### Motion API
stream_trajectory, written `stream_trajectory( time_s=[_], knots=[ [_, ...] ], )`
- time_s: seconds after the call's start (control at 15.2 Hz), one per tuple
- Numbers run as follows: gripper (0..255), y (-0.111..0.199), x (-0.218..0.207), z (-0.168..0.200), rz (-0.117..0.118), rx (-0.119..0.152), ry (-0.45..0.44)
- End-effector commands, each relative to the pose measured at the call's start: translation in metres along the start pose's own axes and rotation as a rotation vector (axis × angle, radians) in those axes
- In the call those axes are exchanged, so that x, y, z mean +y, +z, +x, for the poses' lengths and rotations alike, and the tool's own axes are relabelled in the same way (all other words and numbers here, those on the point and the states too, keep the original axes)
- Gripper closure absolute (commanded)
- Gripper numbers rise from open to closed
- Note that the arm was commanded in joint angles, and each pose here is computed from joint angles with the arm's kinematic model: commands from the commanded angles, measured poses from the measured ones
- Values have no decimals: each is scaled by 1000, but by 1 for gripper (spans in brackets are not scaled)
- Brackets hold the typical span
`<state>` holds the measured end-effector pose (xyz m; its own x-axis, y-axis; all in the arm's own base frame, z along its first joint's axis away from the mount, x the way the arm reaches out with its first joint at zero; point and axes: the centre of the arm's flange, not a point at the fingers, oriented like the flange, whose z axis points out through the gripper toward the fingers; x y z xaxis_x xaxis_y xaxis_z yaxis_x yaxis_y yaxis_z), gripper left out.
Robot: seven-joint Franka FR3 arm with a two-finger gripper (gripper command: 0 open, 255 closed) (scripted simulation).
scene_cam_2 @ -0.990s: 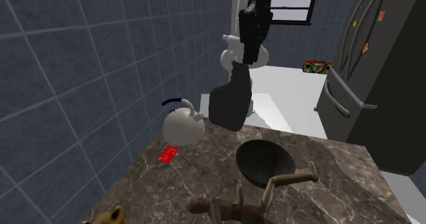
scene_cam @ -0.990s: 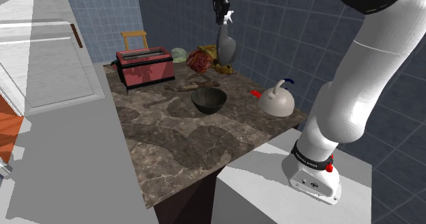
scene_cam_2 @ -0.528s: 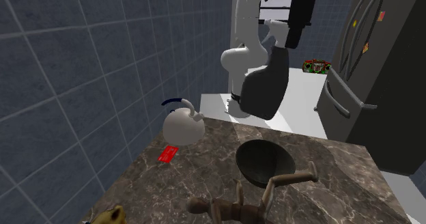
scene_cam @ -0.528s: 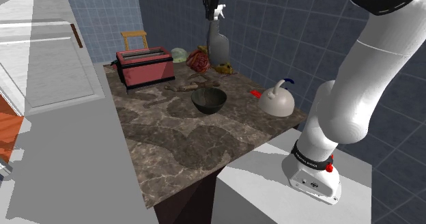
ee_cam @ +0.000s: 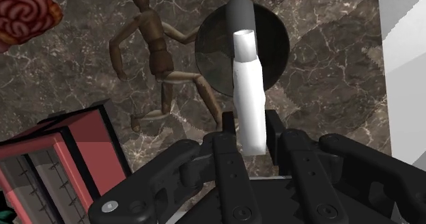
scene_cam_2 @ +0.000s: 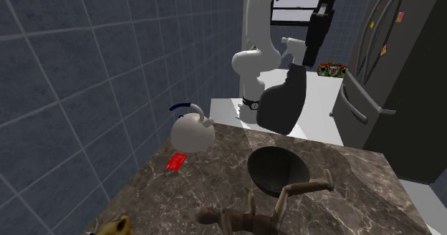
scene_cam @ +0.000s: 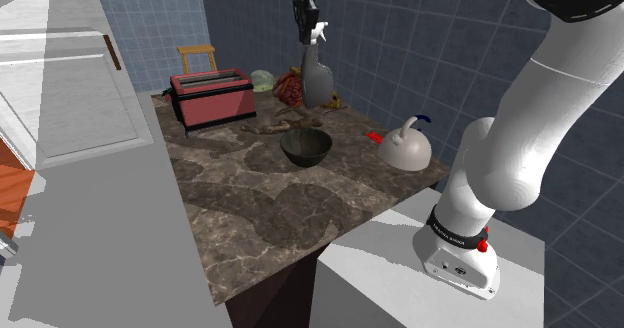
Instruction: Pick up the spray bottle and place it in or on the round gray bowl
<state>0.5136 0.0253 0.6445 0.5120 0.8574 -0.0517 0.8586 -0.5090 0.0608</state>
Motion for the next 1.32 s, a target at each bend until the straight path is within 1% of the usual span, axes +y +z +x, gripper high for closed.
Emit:
stream_trajectory(
  time_s=[0.0, 1.25],
  knots=[
    [255, 11, -1, -1, 0, 0, 0],
    [255, 111, -7, 4, 0, 0, 0]
  ],
)
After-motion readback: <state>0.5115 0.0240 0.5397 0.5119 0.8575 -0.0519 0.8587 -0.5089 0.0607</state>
